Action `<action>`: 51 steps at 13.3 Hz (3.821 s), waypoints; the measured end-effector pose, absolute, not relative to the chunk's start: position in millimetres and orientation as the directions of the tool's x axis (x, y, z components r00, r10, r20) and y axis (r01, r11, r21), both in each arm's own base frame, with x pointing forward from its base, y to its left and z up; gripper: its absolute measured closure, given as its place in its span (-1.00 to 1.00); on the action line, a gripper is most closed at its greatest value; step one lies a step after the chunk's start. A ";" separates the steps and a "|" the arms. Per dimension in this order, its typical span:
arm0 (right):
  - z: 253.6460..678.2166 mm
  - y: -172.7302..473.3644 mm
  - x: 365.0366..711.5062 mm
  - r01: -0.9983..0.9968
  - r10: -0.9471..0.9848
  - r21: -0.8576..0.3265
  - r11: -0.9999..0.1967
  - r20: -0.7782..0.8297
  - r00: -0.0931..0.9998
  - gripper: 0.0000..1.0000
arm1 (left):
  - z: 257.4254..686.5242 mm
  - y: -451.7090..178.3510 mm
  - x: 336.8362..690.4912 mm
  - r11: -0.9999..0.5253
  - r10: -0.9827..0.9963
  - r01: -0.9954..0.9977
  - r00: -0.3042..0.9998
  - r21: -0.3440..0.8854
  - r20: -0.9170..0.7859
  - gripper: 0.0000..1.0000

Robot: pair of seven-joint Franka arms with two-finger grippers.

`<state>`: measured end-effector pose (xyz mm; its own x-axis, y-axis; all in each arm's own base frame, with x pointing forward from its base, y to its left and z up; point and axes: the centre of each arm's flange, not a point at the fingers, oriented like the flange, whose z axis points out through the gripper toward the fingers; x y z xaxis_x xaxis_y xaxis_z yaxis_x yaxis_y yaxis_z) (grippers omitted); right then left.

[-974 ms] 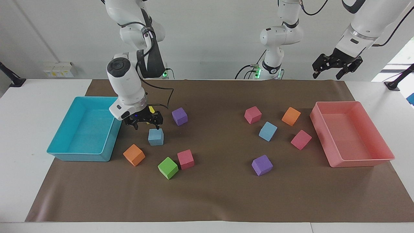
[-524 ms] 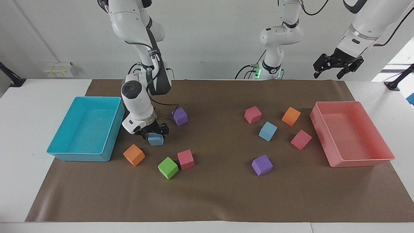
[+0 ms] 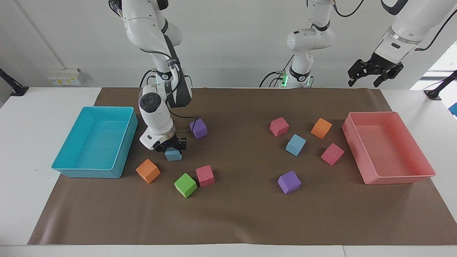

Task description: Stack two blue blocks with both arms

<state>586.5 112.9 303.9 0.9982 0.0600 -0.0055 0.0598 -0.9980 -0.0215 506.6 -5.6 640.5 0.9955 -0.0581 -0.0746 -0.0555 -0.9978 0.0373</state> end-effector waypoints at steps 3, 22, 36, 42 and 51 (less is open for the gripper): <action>322.4 112.7 589.8 0.059 0.059 -0.022 -0.998 0.003 0.998 -0.19 | 640.5 -5.5 506.6 -0.998 -0.058 -0.055 0.996 0.037 -0.075 -1.00; 346.9 375.6 564.2 -0.067 -0.067 -0.031 -0.997 0.011 0.998 -0.19 | 640.5 -5.3 506.5 -0.998 -0.058 -0.055 0.996 0.037 -0.075 -1.00; 317.5 379.3 567.6 0.016 0.016 -0.008 -1.000 0.053 0.998 -0.19 | 640.5 -5.3 506.5 -0.998 -0.058 -0.055 0.996 0.037 -0.075 -1.00; 309.6 377.2 565.3 0.043 0.043 0.001 -0.999 0.040 0.998 -0.30 | 640.5 -5.3 506.5 -0.998 -0.058 -0.055 0.996 0.037 -0.075 -1.00; 356.7 360.0 579.4 0.011 0.008 -0.033 -0.999 0.106 0.994 -1.00 | 641.5 -11.6 506.4 -0.997 -0.069 -0.066 0.995 0.036 -0.073 -1.00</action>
